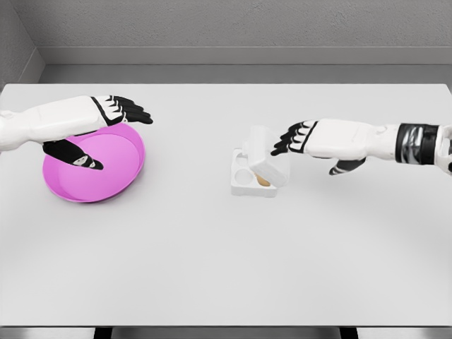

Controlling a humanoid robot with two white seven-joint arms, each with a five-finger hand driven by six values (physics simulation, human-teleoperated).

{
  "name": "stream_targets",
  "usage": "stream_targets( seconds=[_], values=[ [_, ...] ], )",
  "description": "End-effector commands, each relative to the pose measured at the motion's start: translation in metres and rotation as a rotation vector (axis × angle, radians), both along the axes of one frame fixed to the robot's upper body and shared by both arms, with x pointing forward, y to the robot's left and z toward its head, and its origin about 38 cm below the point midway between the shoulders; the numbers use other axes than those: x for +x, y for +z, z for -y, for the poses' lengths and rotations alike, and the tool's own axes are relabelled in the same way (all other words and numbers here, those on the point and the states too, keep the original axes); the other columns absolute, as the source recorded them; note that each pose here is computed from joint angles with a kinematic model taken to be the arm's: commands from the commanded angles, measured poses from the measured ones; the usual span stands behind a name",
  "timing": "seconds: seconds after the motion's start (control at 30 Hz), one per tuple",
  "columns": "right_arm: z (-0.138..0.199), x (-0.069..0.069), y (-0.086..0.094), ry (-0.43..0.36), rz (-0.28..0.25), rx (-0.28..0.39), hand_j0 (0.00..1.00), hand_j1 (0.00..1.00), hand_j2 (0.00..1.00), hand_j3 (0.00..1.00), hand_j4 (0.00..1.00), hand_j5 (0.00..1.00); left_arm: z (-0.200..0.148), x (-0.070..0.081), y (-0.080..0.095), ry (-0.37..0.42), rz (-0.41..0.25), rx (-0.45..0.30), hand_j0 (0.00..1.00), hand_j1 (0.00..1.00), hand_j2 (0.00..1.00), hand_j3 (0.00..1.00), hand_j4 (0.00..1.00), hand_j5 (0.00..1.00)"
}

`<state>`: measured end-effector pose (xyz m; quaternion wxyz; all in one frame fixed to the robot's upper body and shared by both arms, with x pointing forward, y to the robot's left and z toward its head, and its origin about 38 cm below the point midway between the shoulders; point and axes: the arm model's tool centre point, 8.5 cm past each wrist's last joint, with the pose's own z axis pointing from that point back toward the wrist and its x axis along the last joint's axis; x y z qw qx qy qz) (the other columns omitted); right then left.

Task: Pack egg into the box and close the box lid

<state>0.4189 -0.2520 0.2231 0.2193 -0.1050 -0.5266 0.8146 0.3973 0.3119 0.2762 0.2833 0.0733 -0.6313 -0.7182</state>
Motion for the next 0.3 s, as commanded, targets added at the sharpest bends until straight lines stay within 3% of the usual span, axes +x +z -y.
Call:
stream_targets(
  seconds=[0.0,0.03,0.13,0.27],
  values=[
    [-0.022,-0.001,-0.009,0.038,-0.023,0.036,1.00,1.00,1.00,1.00,1.00,1.00,0.000,0.000,0.000,0.001,-0.004,-0.005,1.00,1.00,1.00,1.00,1.00,1.00],
    [-0.025,-0.001,-0.011,0.043,-0.028,0.036,1.00,1.00,1.00,1.00,1.00,1.00,0.000,0.000,0.000,0.001,-0.004,-0.005,1.00,1.00,1.00,1.00,1.00,1.00],
    [-0.019,0.007,0.011,0.033,0.023,0.028,1.00,1.00,1.00,1.00,1.00,1.00,-0.001,0.000,0.000,0.003,-0.005,-0.005,1.00,1.00,1.00,1.00,1.00,1.00],
    [0.024,0.012,0.042,-0.059,0.094,0.007,1.00,1.00,1.00,1.00,1.00,1.00,0.000,0.000,0.002,0.001,0.000,-0.009,1.00,1.00,1.00,1.00,1.00,1.00]
  ],
)
